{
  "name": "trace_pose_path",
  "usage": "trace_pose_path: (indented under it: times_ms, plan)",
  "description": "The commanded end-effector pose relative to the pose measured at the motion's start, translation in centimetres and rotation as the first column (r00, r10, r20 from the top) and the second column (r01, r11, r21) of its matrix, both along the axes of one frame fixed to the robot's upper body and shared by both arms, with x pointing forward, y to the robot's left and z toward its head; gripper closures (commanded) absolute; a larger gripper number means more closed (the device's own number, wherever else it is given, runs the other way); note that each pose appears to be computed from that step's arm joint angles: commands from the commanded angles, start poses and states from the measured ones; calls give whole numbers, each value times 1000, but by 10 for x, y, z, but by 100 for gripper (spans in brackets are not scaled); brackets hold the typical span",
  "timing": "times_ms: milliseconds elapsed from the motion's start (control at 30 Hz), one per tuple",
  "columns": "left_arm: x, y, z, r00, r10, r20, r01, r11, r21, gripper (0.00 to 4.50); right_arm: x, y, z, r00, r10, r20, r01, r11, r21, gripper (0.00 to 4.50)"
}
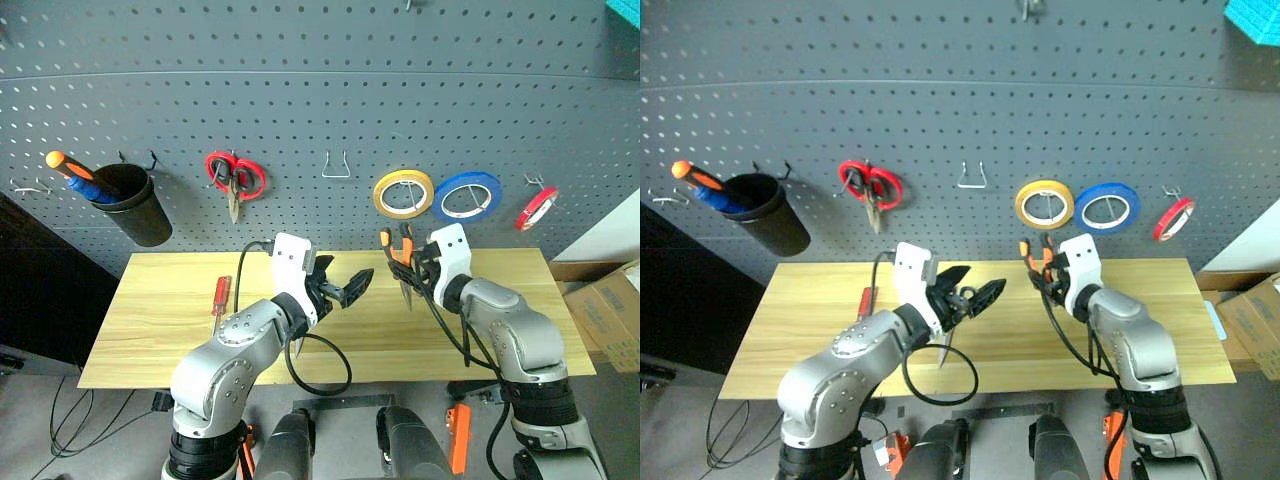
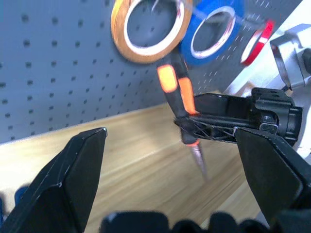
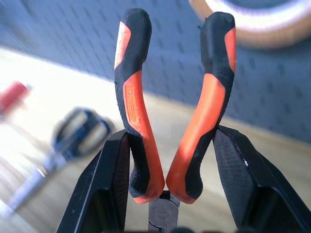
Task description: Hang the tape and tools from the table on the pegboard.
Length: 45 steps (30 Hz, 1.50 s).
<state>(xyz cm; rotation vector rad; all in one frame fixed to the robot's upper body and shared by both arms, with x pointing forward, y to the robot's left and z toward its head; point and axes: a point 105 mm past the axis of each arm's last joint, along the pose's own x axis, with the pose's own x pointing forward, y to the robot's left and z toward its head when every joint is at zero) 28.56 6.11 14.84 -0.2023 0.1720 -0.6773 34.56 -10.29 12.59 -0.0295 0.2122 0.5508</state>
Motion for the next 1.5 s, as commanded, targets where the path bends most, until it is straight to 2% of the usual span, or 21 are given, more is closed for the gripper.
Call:
trace_pose_path:
  times_ms: [33,133,500,633,800,1000,1267,1400,1500]
  plan:
    - [-5,3,26,996,16,89,-12,999,-52,0,1,14,39,988,22,155,-32,997,64,231]
    - [-11,6,36,993,28,117,-20,997,-68,0,1,23,57,977,40,210,-63,993,102,231]
    - [-27,25,68,970,138,199,-113,985,-129,0,1,44,94,943,101,317,-162,972,170,231]
    - [-33,30,76,957,187,222,-155,976,-154,0,4,65,125,907,129,401,-236,944,230,231]
    - [-39,25,85,951,180,252,-140,975,-171,0,12,90,145,881,163,444,-307,912,273,231]
    - [-39,30,91,931,244,272,-201,964,-176,0,17,110,151,860,196,470,-361,887,290,231]
    - [-31,38,96,903,307,300,-267,949,-167,0,39,107,166,823,74,563,-264,928,264,231]
    - [-20,45,98,887,347,304,-308,936,-171,0,58,90,180,757,-60,650,-105,971,213,231]
    - [-17,45,95,888,348,301,-310,936,-169,0,63,87,182,722,-100,685,-52,979,198,231]
